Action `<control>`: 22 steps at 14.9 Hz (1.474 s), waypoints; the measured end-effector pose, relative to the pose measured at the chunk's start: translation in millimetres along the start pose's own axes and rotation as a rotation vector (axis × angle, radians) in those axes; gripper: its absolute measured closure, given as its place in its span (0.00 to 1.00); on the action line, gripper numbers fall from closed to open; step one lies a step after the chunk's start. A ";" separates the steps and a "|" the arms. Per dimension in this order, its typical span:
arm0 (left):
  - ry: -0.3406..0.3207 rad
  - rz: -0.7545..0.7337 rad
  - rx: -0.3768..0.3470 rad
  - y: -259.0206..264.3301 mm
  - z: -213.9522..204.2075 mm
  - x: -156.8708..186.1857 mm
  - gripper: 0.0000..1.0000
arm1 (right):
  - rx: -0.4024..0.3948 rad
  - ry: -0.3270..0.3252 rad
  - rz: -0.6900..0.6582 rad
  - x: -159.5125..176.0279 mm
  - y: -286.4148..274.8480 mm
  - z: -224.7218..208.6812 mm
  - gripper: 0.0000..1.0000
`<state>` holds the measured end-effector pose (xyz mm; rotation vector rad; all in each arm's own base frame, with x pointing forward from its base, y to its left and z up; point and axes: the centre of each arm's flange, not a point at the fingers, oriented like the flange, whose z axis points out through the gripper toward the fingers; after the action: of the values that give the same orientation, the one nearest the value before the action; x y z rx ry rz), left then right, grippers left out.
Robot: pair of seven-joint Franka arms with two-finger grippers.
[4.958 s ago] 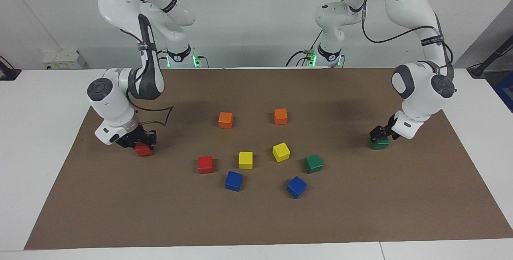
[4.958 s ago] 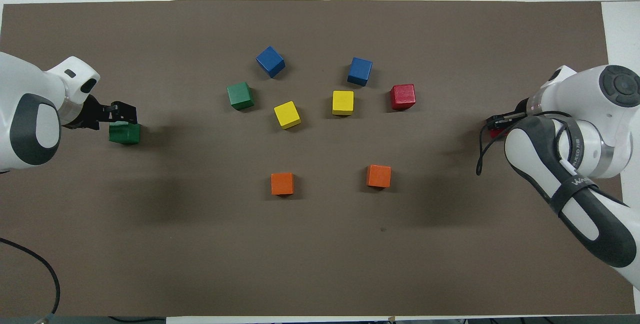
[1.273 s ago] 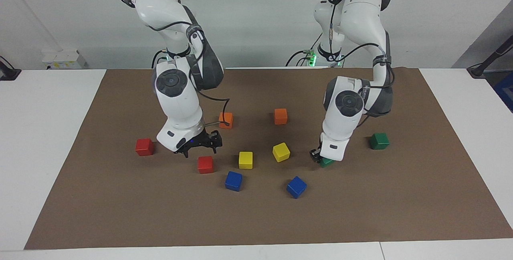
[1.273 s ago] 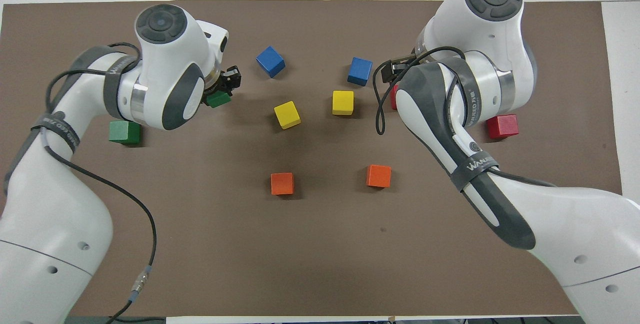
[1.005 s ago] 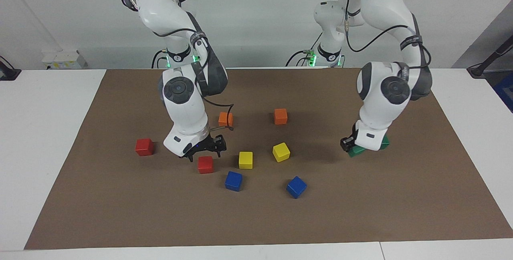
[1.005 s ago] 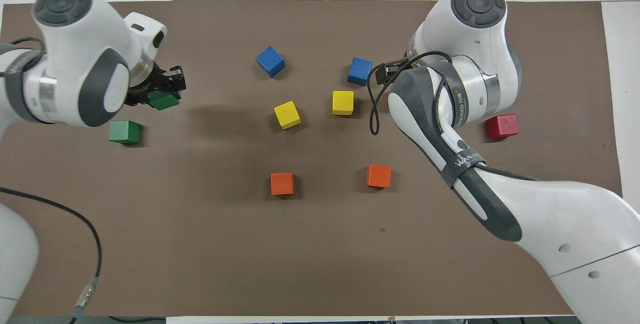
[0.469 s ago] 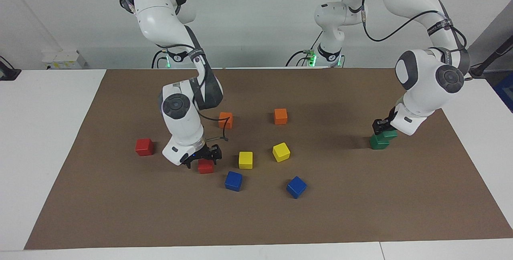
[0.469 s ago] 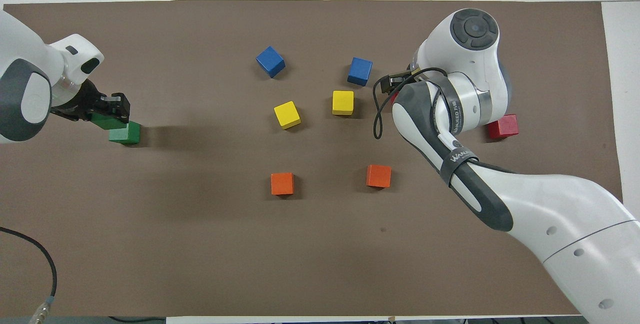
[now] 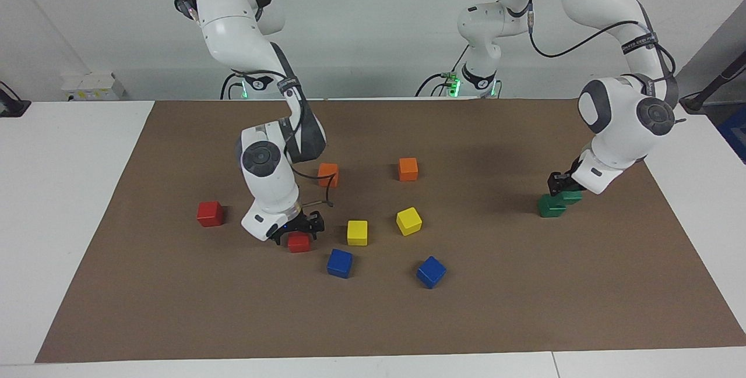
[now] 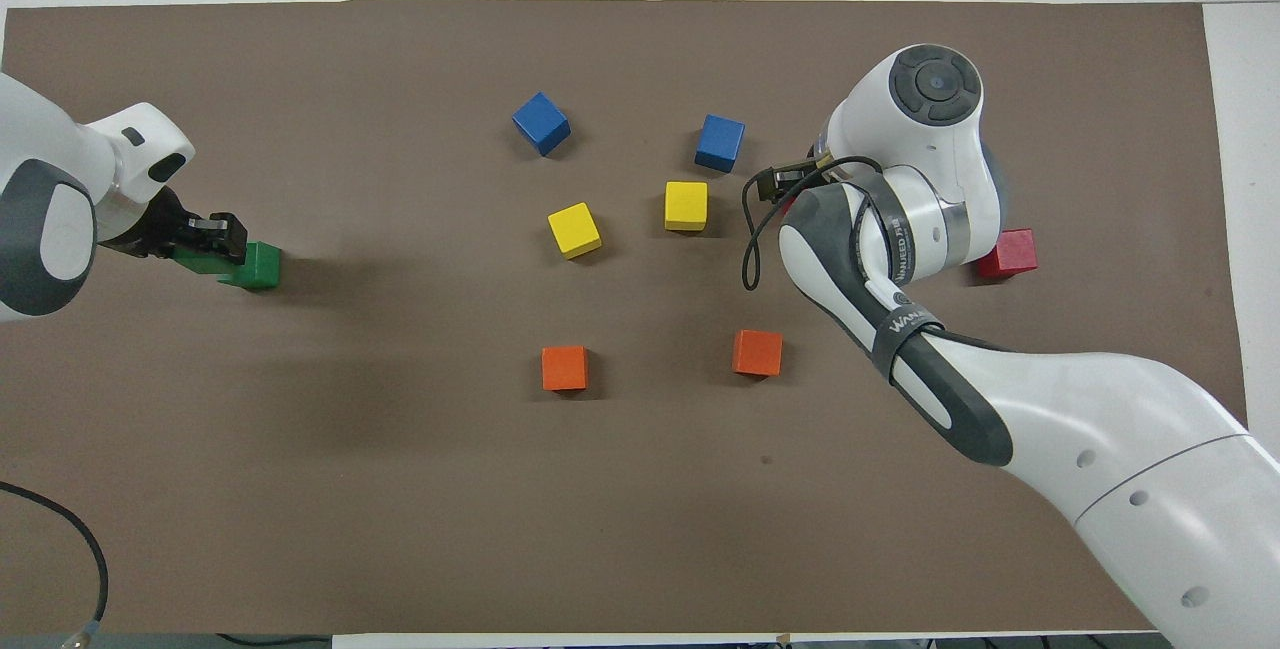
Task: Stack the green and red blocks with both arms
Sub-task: 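Carry the green cube with the left gripper while the right carries red, then lower the green onto green with the left gripper while the right stacks red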
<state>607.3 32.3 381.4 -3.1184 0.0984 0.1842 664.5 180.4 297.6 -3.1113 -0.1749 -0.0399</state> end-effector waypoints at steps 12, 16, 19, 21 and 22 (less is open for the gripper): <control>0.041 -0.013 -0.026 1.4 15.4 -3.1 0.45 | -0.013 0.003 0.086 7.7 15.7 -42.4 0.45; 0.044 -0.017 -0.027 -0.2 19.3 -4.0 0.45 | -0.033 0.030 0.108 2.6 98.8 -127.9 0.45; 0.044 -0.019 -0.027 -0.9 21.3 -4.7 0.45 | -0.044 0.009 0.107 -21.6 147.1 -153.4 0.45; 0.045 -0.019 -0.028 -1.0 21.3 -4.6 0.45 | -0.048 -0.012 0.076 -43.5 172.3 -147.6 0.45; 0.046 -0.019 -0.028 -1.0 21.3 -4.6 0.45 | -0.049 -0.007 0.055 -54.0 186.3 -139.3 0.45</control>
<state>600.4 33.9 360.8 -3.1503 0.0679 0.1153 628.4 -14.4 431.0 -3.1639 -0.0902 -0.0326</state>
